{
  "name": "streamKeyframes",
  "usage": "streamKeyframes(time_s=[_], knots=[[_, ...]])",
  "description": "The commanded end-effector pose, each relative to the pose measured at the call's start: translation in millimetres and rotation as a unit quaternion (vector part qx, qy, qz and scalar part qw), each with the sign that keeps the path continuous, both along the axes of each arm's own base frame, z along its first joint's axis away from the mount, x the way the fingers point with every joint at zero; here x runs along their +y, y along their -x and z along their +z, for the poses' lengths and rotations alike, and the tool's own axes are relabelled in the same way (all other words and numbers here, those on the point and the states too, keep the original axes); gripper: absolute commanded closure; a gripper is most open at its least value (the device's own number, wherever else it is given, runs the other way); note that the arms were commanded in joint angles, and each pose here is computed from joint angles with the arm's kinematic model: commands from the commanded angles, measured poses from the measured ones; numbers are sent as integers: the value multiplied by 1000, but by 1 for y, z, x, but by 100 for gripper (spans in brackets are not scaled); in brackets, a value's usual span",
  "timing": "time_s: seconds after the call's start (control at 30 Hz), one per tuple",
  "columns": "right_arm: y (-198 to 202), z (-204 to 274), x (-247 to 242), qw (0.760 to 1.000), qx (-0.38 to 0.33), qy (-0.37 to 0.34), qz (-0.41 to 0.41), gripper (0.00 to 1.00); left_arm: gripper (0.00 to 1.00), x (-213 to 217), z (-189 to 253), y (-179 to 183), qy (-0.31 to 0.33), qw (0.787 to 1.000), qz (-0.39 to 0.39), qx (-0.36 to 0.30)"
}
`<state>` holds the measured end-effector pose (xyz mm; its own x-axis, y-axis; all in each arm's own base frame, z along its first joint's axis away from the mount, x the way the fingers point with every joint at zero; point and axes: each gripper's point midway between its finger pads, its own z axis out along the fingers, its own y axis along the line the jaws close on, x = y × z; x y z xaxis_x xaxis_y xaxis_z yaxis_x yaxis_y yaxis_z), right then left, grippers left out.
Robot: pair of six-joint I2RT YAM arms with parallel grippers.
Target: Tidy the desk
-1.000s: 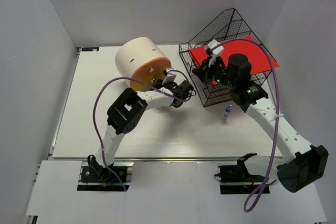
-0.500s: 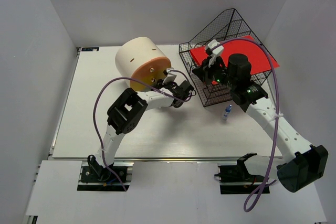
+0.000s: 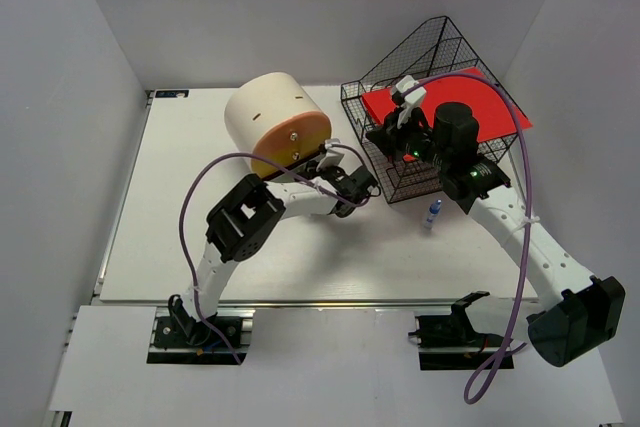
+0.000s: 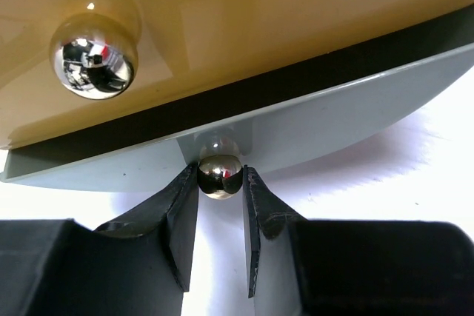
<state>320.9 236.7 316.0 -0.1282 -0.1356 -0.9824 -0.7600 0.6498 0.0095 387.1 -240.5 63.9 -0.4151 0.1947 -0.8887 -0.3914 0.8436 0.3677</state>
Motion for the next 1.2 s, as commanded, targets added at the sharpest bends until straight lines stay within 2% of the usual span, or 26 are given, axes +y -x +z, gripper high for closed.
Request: streamKeyframes(time_s=[0.0,0.23,0.4,0.57,1.17], knots=[[0,12,0,1000,-20,-13,2,98,92,-24,6,14,70,997,-22,5],[0,11,0,1000,-21,-12,5,98,93,-29,11,24,91,996,-21,5],[0,10,0,1000,-20,-12,4,98,100,-31,24,25,117,993,-23,-1],[0,10,0,1000,-20,-11,5,98,100,-32,32,31,144,989,-35,6],[0,10,-1,1000,-21,-12,3,98,100,-40,40,36,171,982,-74,26]])
